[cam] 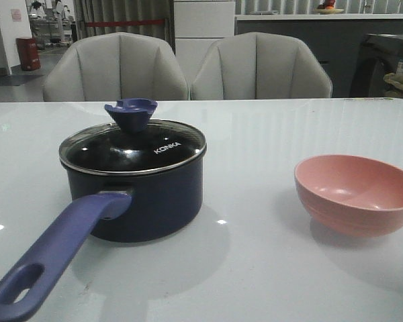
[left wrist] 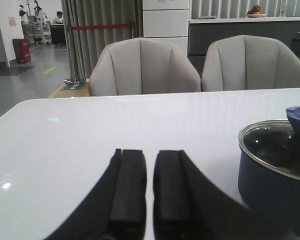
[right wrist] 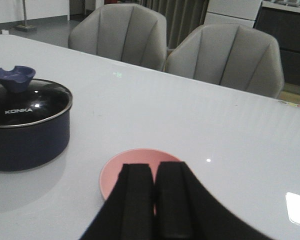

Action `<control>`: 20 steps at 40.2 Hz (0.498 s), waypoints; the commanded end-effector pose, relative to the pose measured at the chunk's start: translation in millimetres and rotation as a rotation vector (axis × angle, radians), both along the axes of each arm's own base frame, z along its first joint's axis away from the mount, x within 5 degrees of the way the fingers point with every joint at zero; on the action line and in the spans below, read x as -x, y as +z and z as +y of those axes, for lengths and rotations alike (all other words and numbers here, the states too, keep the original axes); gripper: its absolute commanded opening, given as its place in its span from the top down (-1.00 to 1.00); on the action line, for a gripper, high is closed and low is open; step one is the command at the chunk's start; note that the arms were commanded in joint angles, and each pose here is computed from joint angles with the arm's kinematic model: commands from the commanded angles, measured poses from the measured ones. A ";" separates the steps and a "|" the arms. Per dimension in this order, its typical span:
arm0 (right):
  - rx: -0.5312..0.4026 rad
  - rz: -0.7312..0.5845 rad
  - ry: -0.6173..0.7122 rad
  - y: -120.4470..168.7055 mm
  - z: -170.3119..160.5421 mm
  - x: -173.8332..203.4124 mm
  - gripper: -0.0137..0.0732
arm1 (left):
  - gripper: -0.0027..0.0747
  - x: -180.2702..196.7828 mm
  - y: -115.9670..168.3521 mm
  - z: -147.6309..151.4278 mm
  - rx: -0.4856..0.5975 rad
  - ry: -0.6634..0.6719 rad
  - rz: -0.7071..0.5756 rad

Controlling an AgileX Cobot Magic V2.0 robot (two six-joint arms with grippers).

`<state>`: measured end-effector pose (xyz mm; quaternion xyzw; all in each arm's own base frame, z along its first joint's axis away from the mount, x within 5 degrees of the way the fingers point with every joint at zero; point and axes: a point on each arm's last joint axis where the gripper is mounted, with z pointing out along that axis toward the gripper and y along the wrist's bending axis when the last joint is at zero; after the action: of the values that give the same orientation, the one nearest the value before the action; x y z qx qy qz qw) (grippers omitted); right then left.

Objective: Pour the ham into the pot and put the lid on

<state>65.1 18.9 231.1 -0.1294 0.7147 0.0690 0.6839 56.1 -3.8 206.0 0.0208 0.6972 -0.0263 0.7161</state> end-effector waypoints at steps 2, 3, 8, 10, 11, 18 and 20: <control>-0.054 -0.143 -0.071 5.0 -4.4 -3.0 0.33 | 0.56 0.7 -2.1 0.3 0.011 0.003 -0.071; -0.058 -0.143 -0.084 2.3 -5.3 -3.4 0.33 | 0.56 0.7 -2.1 0.3 0.011 0.003 -0.071; -0.110 -0.125 -0.181 -10.6 -12.2 -2.4 0.33 | 0.56 0.7 -2.1 0.3 0.011 0.003 -0.071; -0.114 -0.138 -0.202 -13.3 -13.8 -0.5 0.33 | 0.56 0.7 -2.1 0.3 0.011 0.003 -0.071; -0.114 -0.142 -0.208 -15.6 -14.2 0.4 0.33 | 0.56 0.7 -2.1 0.3 0.011 0.003 -0.071; -0.124 -0.181 -0.211 -22.9 -15.3 10.6 0.33 | 0.56 0.7 -2.1 0.3 0.011 0.003 -0.071; -0.124 -0.172 -0.212 -23.4 -15.3 10.1 0.33 | 0.56 0.5 -2.2 0.3 0.011 0.003 -0.069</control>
<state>56.8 3.8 205.6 -0.0144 0.6794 0.0328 0.7329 56.1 -3.8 206.0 0.0208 0.6972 -0.0263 0.7161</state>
